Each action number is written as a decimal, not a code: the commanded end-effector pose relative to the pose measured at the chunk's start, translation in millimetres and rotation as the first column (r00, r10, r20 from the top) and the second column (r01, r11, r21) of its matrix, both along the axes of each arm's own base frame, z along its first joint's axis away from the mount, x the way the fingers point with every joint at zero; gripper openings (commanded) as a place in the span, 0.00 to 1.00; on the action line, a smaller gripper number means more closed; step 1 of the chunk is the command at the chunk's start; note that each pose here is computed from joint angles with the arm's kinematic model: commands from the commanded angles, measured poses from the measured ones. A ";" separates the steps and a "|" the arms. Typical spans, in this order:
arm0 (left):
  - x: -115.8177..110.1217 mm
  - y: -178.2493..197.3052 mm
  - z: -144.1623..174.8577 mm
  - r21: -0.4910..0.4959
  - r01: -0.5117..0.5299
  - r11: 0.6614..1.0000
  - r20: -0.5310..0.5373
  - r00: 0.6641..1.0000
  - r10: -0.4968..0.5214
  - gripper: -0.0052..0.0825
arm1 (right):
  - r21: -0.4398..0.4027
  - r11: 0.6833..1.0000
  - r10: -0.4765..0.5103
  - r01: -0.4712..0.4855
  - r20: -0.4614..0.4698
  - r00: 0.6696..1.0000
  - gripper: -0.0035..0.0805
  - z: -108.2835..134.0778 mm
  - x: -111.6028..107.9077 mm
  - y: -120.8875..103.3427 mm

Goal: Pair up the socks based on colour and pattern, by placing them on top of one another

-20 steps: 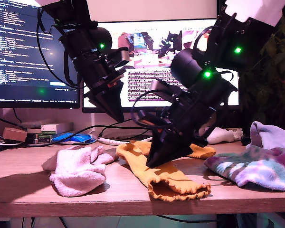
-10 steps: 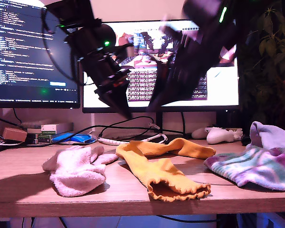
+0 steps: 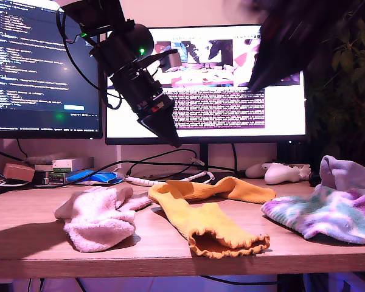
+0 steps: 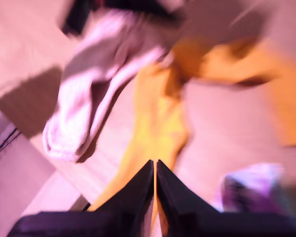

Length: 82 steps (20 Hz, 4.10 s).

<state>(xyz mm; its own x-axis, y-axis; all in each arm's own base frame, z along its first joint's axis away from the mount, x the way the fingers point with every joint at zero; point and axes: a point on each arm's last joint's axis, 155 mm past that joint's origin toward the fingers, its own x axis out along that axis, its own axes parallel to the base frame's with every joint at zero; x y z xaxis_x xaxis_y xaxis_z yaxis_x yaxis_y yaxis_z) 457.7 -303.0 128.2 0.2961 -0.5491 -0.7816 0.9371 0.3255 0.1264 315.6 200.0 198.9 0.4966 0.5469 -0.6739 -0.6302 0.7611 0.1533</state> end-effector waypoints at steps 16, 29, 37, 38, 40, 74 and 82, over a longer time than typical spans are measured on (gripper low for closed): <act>-0.6 10.3 -81.1 0.076 0.012 0.997 -0.134 0.991 -0.002 0.43 | -0.014 0.999 -0.040 0.040 0.009 0.999 0.03 7.2 -2.8 -23.5; -5.5 13.2 -64.3 0.062 -0.074 0.995 -0.183 0.979 0.085 0.04 | -0.012 0.999 -0.040 0.040 0.015 0.999 0.03 8.4 -1.5 -23.1; -14.2 28.4 29.0 -0.017 -0.304 0.953 -0.191 0.936 0.295 0.04 | -0.012 0.999 -0.040 0.040 0.014 0.999 0.03 7.1 -0.4 -22.6; -17.9 30.2 37.5 -0.026 -0.329 0.944 -0.205 0.926 0.317 0.04 | -0.012 0.999 -0.040 0.040 0.014 0.999 0.03 7.1 -0.4 -22.6; -29.1 35.2 54.3 -0.033 -0.370 0.928 -0.235 0.906 0.353 0.04 | -0.014 0.999 -0.040 0.040 0.009 0.999 0.03 6.0 -1.0 -22.9; -223.0 -10.1 121.6 -0.004 -0.253 0.968 -0.613 0.765 0.197 0.04 | -0.014 0.996 -0.083 0.084 0.064 0.995 0.03 -53.9 -26.4 -39.1; -252.6 31.8 88.0 0.101 -0.187 0.977 -0.558 0.802 0.211 0.04 | -0.025 0.993 -0.118 0.120 0.055 0.991 0.03 -56.5 -22.9 -50.2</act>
